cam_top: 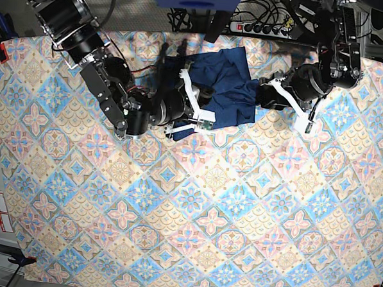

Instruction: Fold the T-shirt properly

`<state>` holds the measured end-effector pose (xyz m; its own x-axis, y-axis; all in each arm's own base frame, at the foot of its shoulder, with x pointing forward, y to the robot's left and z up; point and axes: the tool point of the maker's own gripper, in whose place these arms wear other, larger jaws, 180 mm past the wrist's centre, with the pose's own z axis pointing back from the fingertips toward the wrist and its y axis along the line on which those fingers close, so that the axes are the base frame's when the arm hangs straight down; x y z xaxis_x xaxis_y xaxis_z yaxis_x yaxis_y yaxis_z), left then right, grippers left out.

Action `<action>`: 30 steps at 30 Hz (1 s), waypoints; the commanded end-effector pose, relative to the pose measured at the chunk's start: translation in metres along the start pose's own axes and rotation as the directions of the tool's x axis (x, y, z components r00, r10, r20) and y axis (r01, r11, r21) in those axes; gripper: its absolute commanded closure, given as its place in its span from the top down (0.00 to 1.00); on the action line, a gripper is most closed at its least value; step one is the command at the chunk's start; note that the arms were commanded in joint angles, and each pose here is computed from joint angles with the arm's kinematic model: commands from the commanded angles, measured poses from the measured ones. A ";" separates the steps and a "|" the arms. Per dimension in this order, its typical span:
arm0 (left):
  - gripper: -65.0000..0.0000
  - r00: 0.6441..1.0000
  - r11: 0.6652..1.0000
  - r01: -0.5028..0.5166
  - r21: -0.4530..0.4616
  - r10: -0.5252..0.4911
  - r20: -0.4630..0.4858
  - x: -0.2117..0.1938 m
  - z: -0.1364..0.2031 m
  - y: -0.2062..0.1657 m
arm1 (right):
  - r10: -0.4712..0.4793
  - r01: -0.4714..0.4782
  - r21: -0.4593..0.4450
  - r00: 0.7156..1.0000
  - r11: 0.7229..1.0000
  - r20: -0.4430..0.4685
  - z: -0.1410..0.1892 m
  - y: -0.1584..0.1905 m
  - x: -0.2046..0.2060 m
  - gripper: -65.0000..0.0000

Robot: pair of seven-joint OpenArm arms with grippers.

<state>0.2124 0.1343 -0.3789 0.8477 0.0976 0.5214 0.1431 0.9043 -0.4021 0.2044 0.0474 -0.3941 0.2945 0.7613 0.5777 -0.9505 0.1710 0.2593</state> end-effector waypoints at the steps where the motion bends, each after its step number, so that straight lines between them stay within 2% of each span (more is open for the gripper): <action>1: 0.22 0.999 1.000 0.013 -0.002 -0.013 0.037 0.011 0.004 0.000 | 0.054 -0.055 0.020 0.997 0.998 0.057 0.002 0.010 0.022 0.17; 4: 0.22 0.999 1.000 0.013 -0.002 -0.013 0.038 0.011 0.004 0.000 | 0.116 -0.115 -0.010 0.992 0.993 0.041 0.004 0.013 0.026 0.17; 6: 0.22 0.999 1.000 0.013 -0.003 -0.013 0.039 0.011 0.004 0.000 | 0.127 -0.126 -0.083 0.992 0.989 0.014 0.011 -0.004 0.022 0.17; 9: 0.22 0.998 0.999 0.037 -0.028 -0.035 0.055 0.017 0.006 -0.012 | 0.093 -0.084 -0.221 0.995 0.972 0.032 0.034 -0.042 0.022 0.17; 13: 0.22 0.996 0.992 0.085 -0.090 -0.081 0.041 0.013 0.001 -0.039 | 0.058 -0.033 -0.292 0.995 0.956 0.079 0.046 -0.067 0.021 0.17; 17: 0.22 0.995 0.992 0.090 -0.092 -0.087 0.039 0.013 0.000 -0.040 | -0.020 0.036 -0.249 0.997 0.968 0.069 0.026 -0.070 0.001 0.17; 19: 0.22 0.995 0.992 0.091 -0.092 -0.088 0.040 0.013 0.000 -0.040 | -0.022 0.031 -0.212 0.999 0.977 0.045 0.012 -0.061 -0.003 0.17; 23: 0.22 0.995 0.991 0.092 -0.099 -0.088 0.044 0.015 0.000 -0.042 | 0.065 -0.069 -0.108 0.997 0.992 -0.037 -0.016 -0.023 -0.006 0.17; 27: 0.22 0.993 0.991 0.101 -0.091 -0.096 0.065 0.024 0.000 -0.040 | 0.144 -0.148 -0.017 0.981 0.989 -0.131 -0.036 0.008 -0.018 0.17; 30: 0.22 0.987 0.990 0.109 -0.090 -0.098 0.126 0.041 0.000 -0.042 | 0.161 -0.162 -0.001 0.982 0.987 -0.096 -0.033 0.015 -0.007 0.17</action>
<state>0.2347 0.1010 -0.3509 0.7847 0.0521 0.6177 0.2655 0.8722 -0.4108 0.1730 0.0564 -0.4340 0.1411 0.8605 0.4896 -0.9806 0.0533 0.1889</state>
